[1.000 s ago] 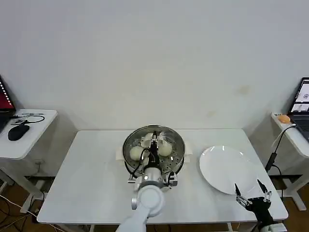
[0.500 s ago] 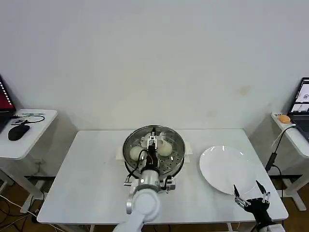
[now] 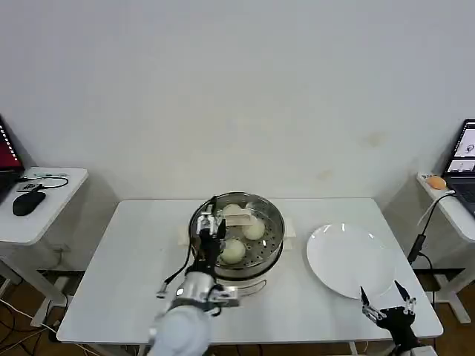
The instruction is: Take steamed baozi put them in steamer then cover it.
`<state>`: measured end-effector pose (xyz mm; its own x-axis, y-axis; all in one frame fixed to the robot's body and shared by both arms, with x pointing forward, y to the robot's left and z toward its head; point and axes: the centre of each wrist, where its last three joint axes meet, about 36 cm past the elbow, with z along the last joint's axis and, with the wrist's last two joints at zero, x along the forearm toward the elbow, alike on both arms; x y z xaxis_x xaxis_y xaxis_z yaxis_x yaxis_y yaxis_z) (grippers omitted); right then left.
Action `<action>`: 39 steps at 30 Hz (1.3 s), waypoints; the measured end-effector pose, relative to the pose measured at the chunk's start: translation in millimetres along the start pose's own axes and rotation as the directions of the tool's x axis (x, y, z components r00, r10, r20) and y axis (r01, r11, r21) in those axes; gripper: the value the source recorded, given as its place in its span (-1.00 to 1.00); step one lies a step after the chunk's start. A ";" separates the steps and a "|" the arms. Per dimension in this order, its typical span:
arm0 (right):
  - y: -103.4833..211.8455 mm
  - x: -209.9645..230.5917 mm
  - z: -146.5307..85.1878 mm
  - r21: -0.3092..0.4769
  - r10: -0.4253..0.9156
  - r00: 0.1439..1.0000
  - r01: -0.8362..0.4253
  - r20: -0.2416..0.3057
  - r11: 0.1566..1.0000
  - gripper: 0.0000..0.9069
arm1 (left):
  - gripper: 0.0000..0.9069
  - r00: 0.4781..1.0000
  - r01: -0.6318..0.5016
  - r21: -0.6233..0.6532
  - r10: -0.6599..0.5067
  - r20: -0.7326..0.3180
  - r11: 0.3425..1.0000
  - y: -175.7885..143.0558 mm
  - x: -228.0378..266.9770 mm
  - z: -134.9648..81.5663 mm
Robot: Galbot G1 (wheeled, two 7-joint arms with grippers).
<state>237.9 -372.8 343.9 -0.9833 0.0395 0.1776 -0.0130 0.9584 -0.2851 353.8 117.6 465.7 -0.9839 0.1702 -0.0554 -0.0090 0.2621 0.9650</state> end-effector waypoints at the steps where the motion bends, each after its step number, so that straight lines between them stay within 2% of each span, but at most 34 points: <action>1: 0.2 0.6 0.7 0.001 -0.001 1.000 0.001 -0.001 1.000 1.00 | 1.00 1.000 -0.007 0.044 0.006 0.016 0.999 1.1 5.0 6.9; 5: 2.6 2.1 3.7 0.005 -0.005 1.000 0.005 -0.003 1.000 1.00 | 1.00 0.997 -0.028 0.245 0.008 0.079 0.969 -1.4 21.2 39.3; 8: 5.1 2.8 5.6 0.004 -0.011 1.000 0.011 0.003 1.000 1.00 | 1.00 0.996 -0.007 0.409 -0.028 0.079 0.913 -5.3 32.4 65.6; 12: 8.3 3.9 5.2 -0.006 -0.019 0.999 0.020 0.028 1.000 1.00 | 1.00 0.997 0.050 0.599 -0.071 0.012 0.799 -7.6 50.3 94.8; 17: 12.1 5.7 -0.7 -0.043 -0.026 0.998 0.028 0.053 0.999 1.00 | 1.00 0.992 0.123 0.745 -0.069 -0.104 0.656 -11.7 75.1 115.4; 21: 14.8 7.2 -7.2 -0.084 -0.034 0.998 0.038 0.055 0.996 1.00 | 1.00 0.982 0.175 0.785 -0.045 -0.185 0.594 -17.3 91.1 128.9; 28: 16.6 10.0 -14.0 -0.128 -0.061 0.997 0.065 0.038 0.990 1.00 | 1.00 0.960 0.238 0.802 -0.009 -0.279 0.548 -26.4 109.5 149.5; 39: 22.7 12.3 -22.5 -0.157 -0.089 0.995 0.095 0.047 0.983 1.00 | 1.00 0.942 0.273 0.807 0.024 -0.334 0.523 -39.0 130.8 152.4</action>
<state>229.6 -344.2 360.8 -0.9857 -0.0594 0.1575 -0.0781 0.9902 -0.1155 252.8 274.4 381.7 -0.9869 -0.1511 0.0564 -0.1294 0.9503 0.2830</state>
